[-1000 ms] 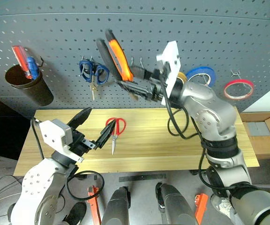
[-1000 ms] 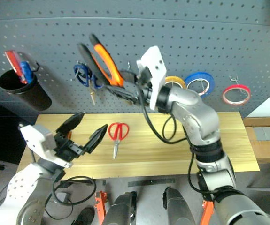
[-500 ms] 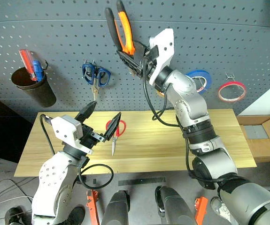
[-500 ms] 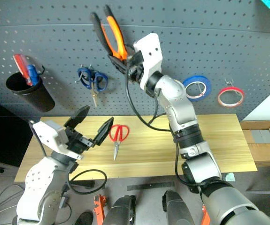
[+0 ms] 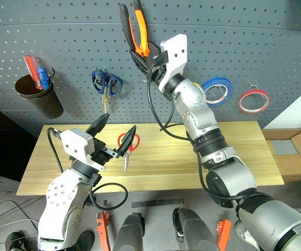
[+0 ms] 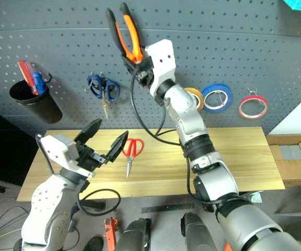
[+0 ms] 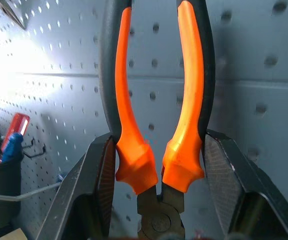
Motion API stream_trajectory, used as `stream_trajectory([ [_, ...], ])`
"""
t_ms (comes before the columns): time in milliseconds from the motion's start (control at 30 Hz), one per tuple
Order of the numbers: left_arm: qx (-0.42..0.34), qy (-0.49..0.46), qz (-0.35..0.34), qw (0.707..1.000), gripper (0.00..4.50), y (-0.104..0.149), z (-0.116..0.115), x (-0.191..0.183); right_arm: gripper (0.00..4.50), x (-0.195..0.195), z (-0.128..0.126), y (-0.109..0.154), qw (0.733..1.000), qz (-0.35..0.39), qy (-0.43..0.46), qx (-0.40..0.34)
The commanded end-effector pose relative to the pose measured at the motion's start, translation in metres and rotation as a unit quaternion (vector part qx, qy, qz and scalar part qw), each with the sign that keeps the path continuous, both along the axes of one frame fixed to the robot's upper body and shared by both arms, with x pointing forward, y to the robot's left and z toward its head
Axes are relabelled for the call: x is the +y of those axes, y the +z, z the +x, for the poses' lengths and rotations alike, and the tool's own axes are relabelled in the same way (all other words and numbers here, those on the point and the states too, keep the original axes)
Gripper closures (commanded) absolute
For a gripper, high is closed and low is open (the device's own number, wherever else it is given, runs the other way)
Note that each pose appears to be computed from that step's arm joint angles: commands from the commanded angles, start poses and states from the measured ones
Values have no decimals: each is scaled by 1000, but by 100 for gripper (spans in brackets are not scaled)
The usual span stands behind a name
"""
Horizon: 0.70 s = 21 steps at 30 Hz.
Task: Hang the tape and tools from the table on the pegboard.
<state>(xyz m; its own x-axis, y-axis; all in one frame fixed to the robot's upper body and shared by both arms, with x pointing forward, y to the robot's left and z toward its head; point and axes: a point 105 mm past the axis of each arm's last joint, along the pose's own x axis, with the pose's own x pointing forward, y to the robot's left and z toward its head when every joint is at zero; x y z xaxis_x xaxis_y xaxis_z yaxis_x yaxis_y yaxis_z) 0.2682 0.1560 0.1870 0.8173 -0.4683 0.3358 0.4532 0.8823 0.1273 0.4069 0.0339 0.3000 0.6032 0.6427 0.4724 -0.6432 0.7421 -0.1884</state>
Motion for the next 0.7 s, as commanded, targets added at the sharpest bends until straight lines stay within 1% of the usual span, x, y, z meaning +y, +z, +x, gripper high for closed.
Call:
stream_trajectory([
  [33,-13,0,3,1000,0,6,-5,-2,249,1,-8,31,998,31,-6,-53],
  [300,-6,-3,2,1000,0,4,-7,-1,249,-8,-6,34,994,61,-49,-78],
  [500,-1,-7,1,1000,0,2,-7,-2,249,-2,-7,24,992,54,-65,-93],
  [700,3,-8,2,1000,0,1,-9,0,249,3,-5,16,991,57,-77,-90],
])
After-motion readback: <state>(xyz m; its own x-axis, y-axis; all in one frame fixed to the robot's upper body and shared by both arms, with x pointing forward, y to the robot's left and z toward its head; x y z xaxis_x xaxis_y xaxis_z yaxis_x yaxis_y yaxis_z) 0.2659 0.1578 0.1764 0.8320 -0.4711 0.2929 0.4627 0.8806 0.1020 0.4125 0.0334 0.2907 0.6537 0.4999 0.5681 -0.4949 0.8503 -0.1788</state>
